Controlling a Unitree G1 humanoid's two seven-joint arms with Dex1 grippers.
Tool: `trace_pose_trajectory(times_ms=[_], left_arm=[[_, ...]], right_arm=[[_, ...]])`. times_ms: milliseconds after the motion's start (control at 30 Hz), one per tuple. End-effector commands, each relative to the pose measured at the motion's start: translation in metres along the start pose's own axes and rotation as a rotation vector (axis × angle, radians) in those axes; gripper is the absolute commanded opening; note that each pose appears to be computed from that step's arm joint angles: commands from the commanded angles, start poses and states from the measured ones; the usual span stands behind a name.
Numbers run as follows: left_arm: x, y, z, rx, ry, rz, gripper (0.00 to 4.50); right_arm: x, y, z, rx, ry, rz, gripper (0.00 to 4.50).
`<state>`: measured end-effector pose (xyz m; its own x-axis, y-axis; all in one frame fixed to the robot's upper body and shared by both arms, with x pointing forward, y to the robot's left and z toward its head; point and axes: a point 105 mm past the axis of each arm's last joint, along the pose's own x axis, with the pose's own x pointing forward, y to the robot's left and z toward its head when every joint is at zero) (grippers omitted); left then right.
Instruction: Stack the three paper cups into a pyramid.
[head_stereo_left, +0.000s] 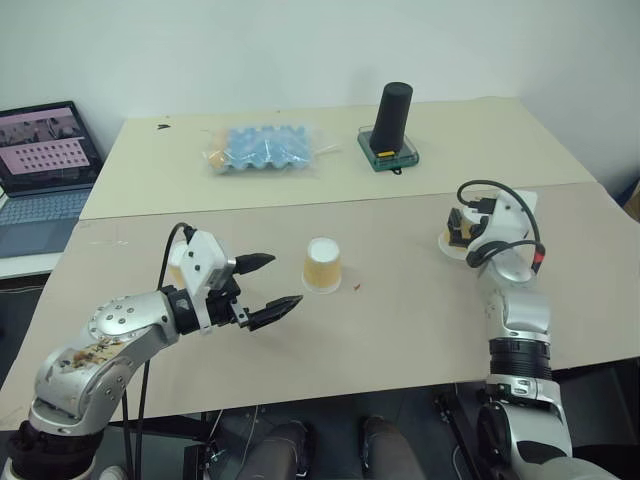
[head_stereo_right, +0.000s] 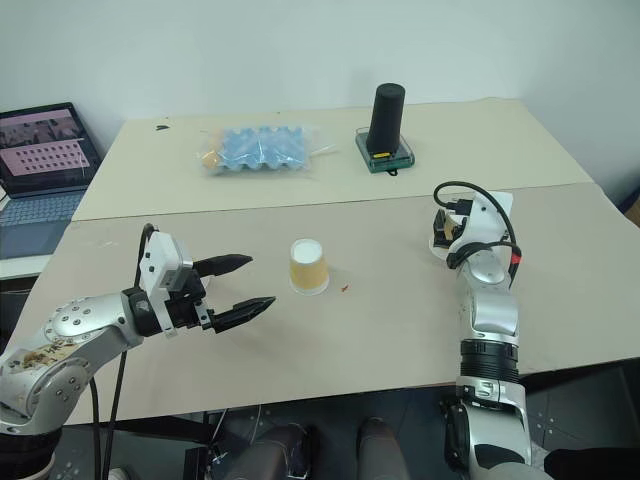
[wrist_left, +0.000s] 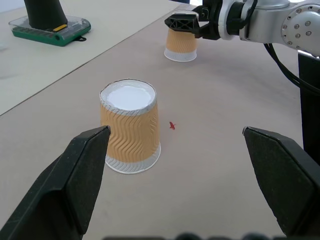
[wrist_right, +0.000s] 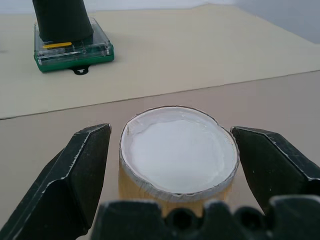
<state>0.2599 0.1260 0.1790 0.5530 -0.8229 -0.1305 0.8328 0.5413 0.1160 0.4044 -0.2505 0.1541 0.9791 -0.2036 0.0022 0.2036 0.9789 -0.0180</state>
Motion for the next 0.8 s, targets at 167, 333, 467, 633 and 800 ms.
trace_pose_trajectory(times_ms=[167,333,467,633,800], left_arm=[[-0.003,-0.001,0.009,0.044,-0.022,0.009,4.50],[-0.002,-0.002,0.008,0.041,-0.022,0.006,4.50],[-0.001,-0.003,0.007,0.038,-0.022,0.003,4.50],[0.000,-0.003,0.007,0.034,-0.023,-0.001,4.50],[0.002,-0.004,0.007,0.033,-0.027,-0.009,4.50]], right_arm=[[0.001,0.002,0.027,0.026,-0.104,0.018,2.72],[0.000,0.008,0.032,0.009,-0.116,0.043,2.62],[-0.010,0.031,0.058,0.012,-0.193,0.259,2.62],[-0.064,0.077,0.093,0.056,-0.251,0.877,2.62],[-0.116,0.099,0.074,-0.057,-0.153,1.313,2.62]])
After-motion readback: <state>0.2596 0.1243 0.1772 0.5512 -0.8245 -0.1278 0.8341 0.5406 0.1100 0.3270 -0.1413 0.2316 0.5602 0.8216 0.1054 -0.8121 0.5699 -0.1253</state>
